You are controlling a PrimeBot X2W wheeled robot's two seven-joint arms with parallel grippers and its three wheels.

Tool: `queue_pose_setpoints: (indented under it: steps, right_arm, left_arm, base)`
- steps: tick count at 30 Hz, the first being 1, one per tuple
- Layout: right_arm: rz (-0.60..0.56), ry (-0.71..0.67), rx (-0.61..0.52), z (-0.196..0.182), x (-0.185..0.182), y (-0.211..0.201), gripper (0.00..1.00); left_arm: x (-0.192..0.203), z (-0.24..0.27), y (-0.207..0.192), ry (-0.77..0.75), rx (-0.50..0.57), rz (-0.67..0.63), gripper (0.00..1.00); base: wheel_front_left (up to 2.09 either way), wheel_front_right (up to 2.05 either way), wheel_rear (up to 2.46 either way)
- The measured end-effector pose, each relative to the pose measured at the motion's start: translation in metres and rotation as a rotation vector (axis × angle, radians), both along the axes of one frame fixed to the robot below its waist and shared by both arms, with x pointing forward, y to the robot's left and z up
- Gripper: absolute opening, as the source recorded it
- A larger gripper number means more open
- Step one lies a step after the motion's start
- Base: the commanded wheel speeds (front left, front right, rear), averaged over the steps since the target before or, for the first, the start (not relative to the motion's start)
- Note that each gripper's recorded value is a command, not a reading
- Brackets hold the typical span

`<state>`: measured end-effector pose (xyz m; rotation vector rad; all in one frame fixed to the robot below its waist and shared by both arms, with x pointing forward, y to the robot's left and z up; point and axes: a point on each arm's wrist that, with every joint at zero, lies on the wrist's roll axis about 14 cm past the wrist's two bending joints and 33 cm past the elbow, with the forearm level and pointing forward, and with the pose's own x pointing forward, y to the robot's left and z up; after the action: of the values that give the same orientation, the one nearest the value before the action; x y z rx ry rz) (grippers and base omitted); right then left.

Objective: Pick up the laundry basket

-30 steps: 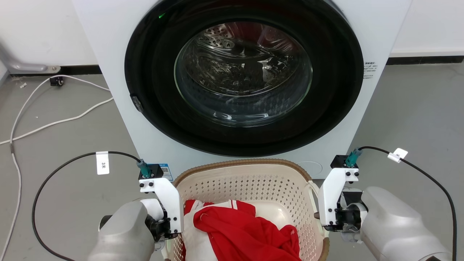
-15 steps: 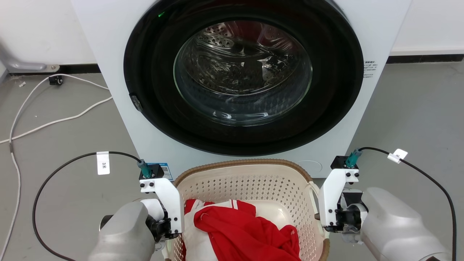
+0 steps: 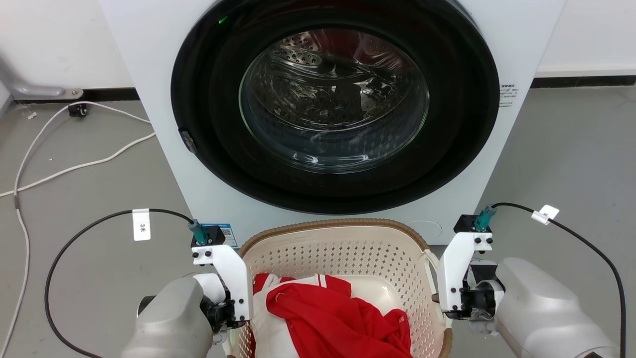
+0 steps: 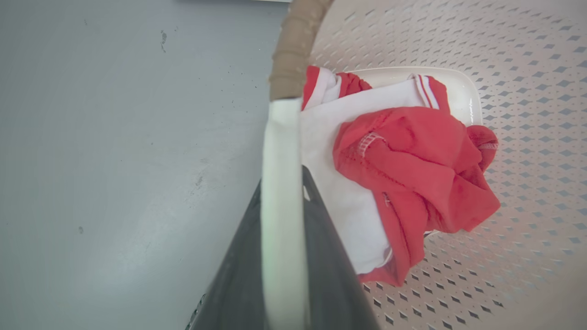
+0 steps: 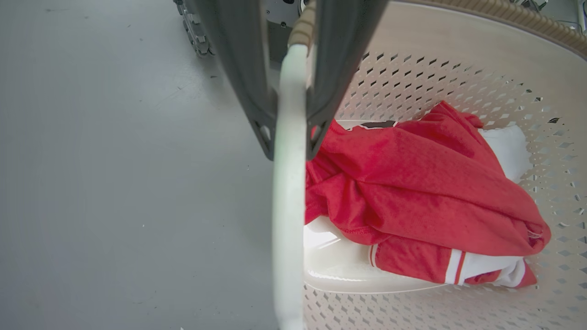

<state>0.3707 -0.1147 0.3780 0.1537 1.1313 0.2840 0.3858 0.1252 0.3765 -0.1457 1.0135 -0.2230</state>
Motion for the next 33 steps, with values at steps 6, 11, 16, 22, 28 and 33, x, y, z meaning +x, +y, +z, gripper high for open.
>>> queue_pose_setpoints:
  steps: [6,11,16,22,28,33]
  right_arm:
    - [0.001,-0.002,-0.001,0.001,-0.0002,0.0,0.0]
    - [0.0,-0.002,-0.004,0.0012,-0.0009,-0.0009,0.0]
    - [-0.001,0.001,-0.005,0.0006,-0.0015,-0.0017,0.0]
    - [-0.001,0.0,-0.004,0.0008,-0.0017,-0.0016,0.0]
    - [-0.001,0.0,-0.004,0.0008,-0.0018,-0.0016,0.0]
    - [-0.005,-0.003,-0.001,0.0014,-0.0018,-0.0018,0.0]
  left_arm:
    - [-0.0002,0.0012,0.0001,-0.006,-0.004,0.004,0.0]
    - [-0.0009,0.0017,-0.0008,-0.008,-0.008,0.004,0.0]
    - [-0.001,0.0013,-0.0016,-0.006,-0.009,0.002,0.0]
    - [-0.0017,0.0012,-0.002,-0.005,-0.012,0.002,0.0]
    - [-0.0019,0.0011,-0.0021,-0.006,-0.014,0.003,0.0]
    - [-0.0019,0.0013,-0.0023,-0.007,-0.015,0.003,0.0]
  base:
    - [0.0,0.0,0.0]
    - [0.0,0.0,0.0]
    - [0.0,0.0,0.0]
    - [0.0,0.0,0.0]
    - [0.0,0.0,0.0]
    - [0.0,0.0,0.0]
